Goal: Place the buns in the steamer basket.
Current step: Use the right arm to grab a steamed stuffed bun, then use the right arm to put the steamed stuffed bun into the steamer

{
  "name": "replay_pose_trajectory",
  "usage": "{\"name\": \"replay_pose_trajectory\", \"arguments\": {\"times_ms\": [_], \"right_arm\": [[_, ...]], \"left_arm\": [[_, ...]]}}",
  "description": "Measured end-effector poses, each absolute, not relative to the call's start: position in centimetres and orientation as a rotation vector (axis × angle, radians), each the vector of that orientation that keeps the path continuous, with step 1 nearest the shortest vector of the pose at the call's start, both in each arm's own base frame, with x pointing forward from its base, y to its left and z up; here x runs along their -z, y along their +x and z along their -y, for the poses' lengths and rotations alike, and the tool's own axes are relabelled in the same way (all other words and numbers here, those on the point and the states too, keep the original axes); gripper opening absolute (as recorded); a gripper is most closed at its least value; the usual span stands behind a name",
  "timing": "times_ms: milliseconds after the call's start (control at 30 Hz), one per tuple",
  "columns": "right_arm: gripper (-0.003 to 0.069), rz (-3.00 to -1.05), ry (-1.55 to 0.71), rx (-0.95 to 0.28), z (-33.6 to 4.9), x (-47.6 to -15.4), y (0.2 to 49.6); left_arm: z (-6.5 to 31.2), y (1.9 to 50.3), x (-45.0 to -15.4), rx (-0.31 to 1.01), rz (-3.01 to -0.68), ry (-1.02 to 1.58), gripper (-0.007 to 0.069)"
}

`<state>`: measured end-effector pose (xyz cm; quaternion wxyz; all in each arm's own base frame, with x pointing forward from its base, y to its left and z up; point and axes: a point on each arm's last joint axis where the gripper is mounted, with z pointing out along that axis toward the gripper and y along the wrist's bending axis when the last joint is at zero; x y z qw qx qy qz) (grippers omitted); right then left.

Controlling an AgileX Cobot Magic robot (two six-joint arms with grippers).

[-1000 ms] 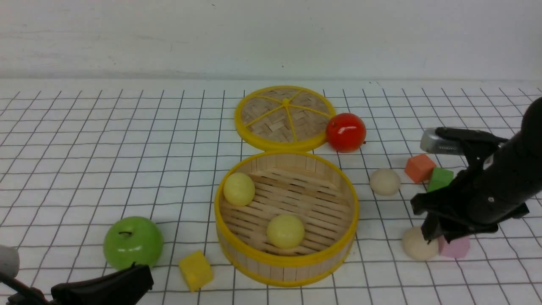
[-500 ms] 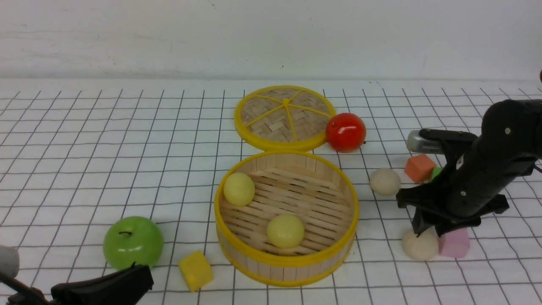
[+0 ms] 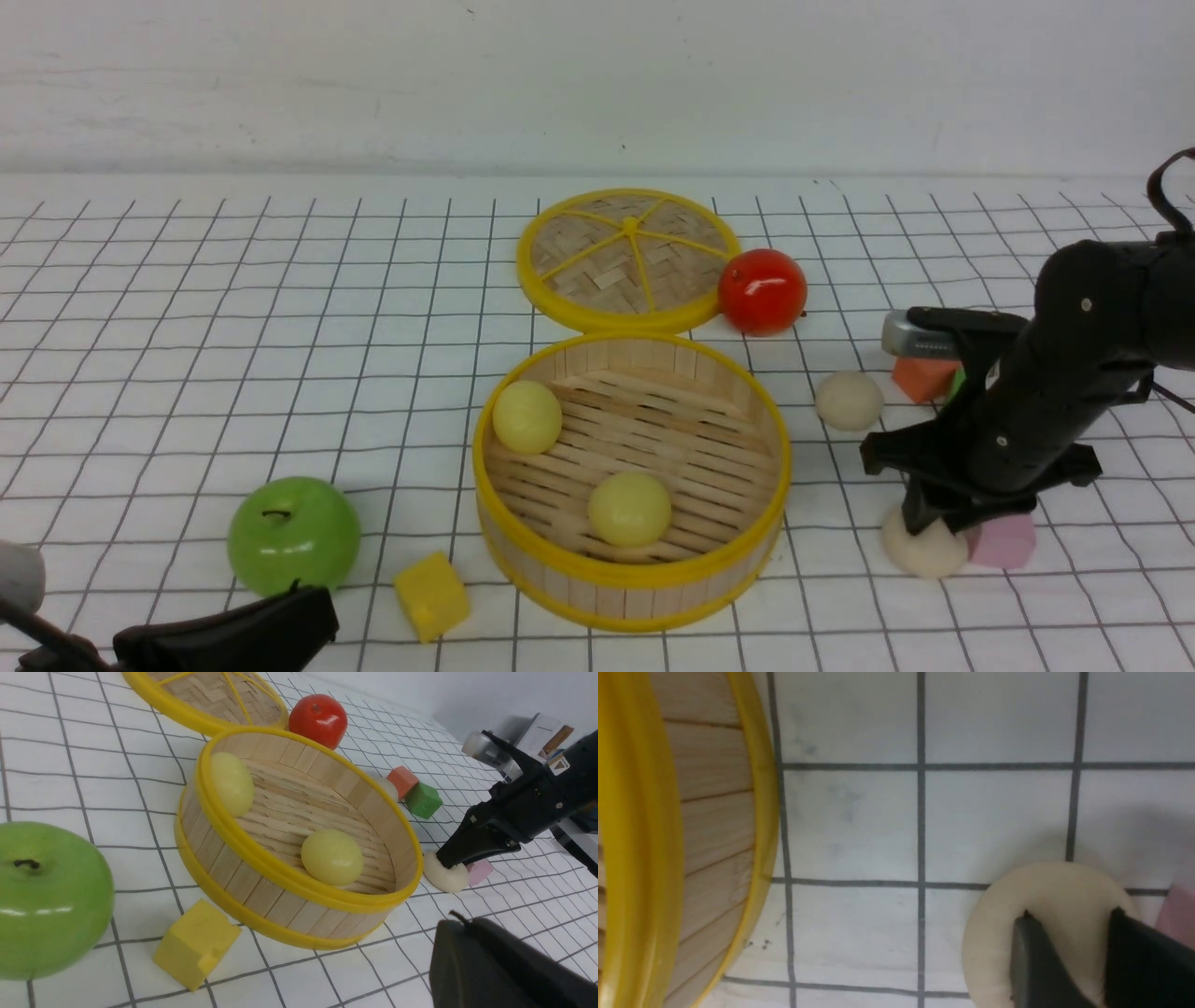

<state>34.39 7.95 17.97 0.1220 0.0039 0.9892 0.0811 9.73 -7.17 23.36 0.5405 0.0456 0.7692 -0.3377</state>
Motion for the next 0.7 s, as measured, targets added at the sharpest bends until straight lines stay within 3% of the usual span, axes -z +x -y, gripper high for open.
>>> {"name": "replay_pose_trajectory", "arguments": {"times_ms": [67,100,167,367,500,700], "right_arm": [[0.0135,-2.888,-0.005,-0.235,-7.9,-18.1,34.3],[0.0046,-2.885,-0.031,-0.235,-7.9,-18.4,34.2],[0.0016,-2.880,-0.041,-0.242,-7.9,-18.9,34.0],[0.0012,-2.793,-0.102,-0.294,-9.0,-23.0,32.6],[0.0015,-2.613,-0.323,-0.431,-14.1,-28.3,31.9],[0.0018,-2.491,-0.460,-0.505,-19.2,-29.5,34.0]], "left_arm": [[7.2,9.7,-23.3,0.803,-1.829,0.109,0.0010],[7.2,9.7,-23.3,0.803,-1.829,0.109,0.0013],[7.2,9.7,-23.3,0.803,-1.829,0.109,0.0017],[7.2,9.7,-23.3,0.803,-1.829,0.109,0.0020],[7.2,9.7,-23.3,0.803,-1.829,0.109,0.0028],[7.2,9.7,-23.3,0.803,-1.829,0.109,0.0034]]}}
